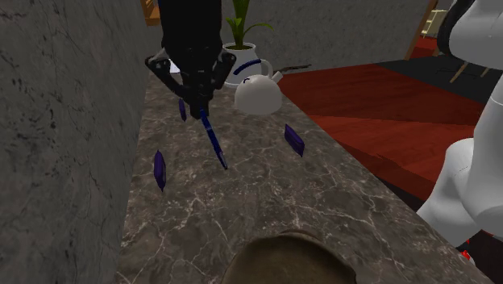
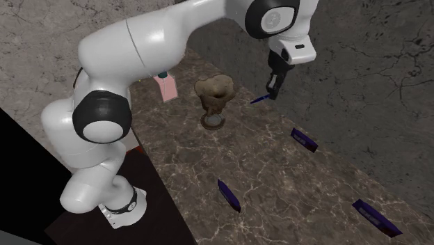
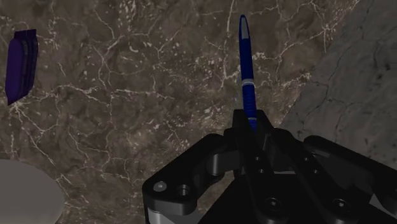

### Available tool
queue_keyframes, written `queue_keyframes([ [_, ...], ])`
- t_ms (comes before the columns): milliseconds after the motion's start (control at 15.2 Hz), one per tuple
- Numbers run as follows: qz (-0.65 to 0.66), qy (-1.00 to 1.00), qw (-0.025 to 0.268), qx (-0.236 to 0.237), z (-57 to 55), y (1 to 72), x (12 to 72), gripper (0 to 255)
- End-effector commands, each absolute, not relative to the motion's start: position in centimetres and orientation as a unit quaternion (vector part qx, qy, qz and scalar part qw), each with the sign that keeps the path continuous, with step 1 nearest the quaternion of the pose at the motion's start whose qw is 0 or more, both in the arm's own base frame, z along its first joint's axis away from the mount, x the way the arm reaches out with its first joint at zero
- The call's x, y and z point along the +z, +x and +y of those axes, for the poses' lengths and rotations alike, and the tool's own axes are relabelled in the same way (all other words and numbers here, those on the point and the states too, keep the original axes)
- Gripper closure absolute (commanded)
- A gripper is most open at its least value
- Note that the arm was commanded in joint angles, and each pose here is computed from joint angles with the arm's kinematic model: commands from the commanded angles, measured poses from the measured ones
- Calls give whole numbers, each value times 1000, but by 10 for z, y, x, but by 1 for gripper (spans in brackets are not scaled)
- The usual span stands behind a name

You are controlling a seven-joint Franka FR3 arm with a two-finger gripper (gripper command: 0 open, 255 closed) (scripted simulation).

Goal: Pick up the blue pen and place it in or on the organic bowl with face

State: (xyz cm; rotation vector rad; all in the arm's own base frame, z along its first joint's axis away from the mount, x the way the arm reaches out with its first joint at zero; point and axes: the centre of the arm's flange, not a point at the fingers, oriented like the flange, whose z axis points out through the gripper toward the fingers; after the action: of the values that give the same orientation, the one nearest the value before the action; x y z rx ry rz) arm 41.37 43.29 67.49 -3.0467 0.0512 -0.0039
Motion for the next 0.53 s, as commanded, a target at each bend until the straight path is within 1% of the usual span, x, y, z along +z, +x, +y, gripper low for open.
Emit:
queue_keyframes([
  [0, 17, -999, 47, -1, 438, 388, 677, 255],
  [462, 17, -999, 47, -1, 465, 300, 680, 255],
])
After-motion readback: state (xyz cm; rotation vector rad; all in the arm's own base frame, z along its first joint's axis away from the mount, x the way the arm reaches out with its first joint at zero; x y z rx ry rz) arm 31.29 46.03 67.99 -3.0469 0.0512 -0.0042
